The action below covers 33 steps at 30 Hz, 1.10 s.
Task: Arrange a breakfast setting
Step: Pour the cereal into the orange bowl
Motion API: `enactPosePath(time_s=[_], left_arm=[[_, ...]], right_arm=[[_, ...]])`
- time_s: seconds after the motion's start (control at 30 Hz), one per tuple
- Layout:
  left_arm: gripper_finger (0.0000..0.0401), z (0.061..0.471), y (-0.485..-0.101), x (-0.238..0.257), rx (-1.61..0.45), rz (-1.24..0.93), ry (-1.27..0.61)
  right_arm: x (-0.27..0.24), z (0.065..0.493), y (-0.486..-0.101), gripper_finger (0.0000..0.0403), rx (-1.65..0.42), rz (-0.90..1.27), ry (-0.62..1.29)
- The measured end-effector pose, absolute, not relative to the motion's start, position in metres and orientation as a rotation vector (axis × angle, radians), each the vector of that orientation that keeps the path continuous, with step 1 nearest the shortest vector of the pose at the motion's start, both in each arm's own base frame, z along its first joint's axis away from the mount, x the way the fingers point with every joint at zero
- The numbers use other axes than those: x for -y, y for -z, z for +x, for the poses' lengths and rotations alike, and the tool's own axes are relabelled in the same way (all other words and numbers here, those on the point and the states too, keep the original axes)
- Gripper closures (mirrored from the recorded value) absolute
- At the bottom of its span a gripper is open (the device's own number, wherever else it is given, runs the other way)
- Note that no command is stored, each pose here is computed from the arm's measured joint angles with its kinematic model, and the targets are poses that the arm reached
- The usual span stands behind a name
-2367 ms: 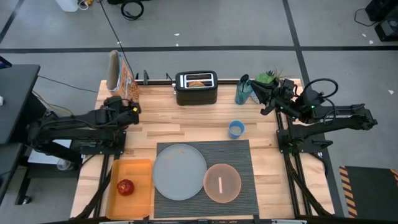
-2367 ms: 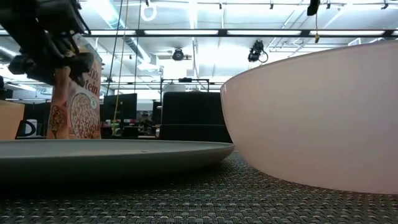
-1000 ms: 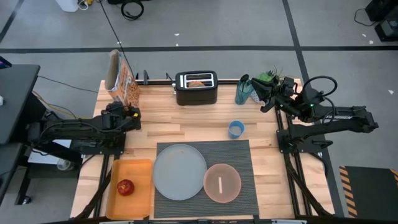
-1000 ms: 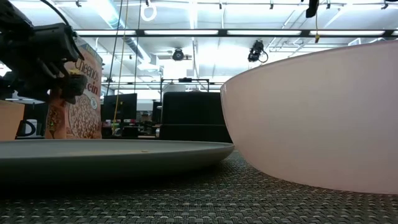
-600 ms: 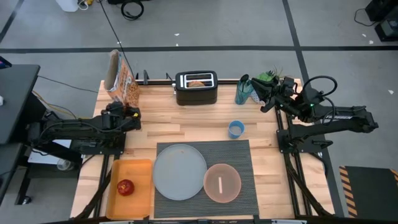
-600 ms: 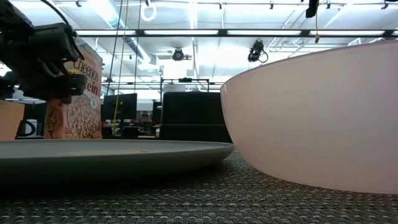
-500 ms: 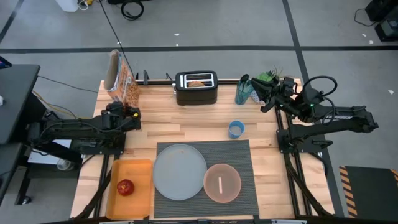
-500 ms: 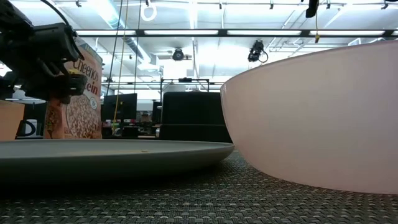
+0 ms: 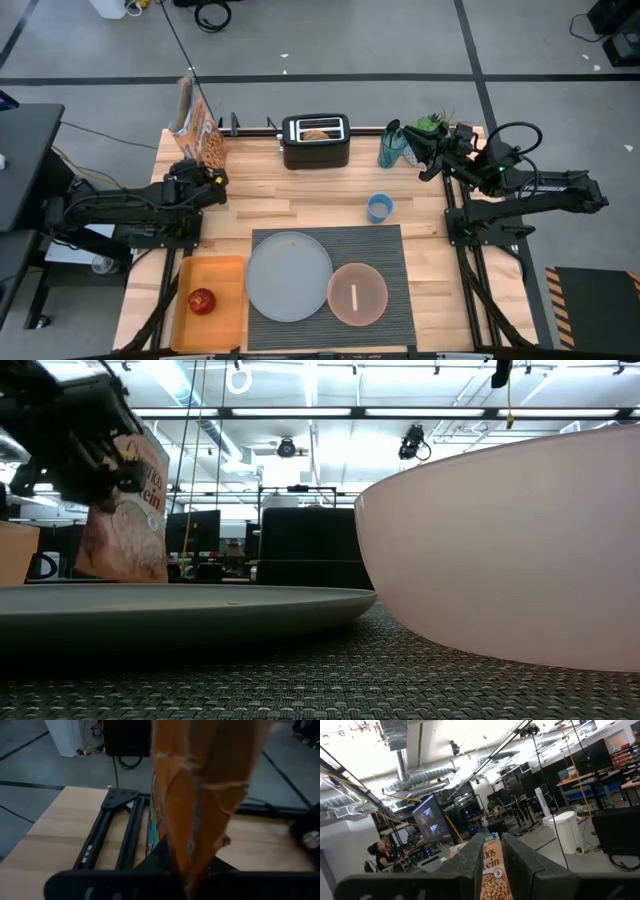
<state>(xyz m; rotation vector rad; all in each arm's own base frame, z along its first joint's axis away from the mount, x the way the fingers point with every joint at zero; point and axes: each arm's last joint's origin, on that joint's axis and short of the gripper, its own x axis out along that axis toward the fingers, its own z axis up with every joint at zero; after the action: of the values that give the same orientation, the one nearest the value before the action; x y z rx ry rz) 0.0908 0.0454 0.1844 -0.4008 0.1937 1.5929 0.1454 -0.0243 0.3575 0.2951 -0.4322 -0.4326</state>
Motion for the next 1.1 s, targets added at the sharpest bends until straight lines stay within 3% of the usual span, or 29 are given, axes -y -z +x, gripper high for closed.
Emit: enactPosePath(time_s=[0.3,0.57,0.87,1.1], left_arm=[[0.0390,0.100,-0.236,-0.046,-0.266,-0.353,-1.480],[0.0390,0.098,-0.313,-0.044,-0.252,-0.257,-1.282],[0.0390,0.106,-0.375,-0.033,-0.157,-0.175,-0.630],[0.0390,0.122,-0.393,-0.029,-0.167,-0.296,-0.390]], right_arm=[[0.024,0.145,-0.357,0.0325,0.430,0.294,0.429],[0.024,0.147,-0.352,0.0325,0.371,0.302,0.433],[0.027,0.150,-0.348,0.0325,0.338,0.303,0.436],[0.031,0.147,-0.359,0.0325,0.298,0.315,0.462]])
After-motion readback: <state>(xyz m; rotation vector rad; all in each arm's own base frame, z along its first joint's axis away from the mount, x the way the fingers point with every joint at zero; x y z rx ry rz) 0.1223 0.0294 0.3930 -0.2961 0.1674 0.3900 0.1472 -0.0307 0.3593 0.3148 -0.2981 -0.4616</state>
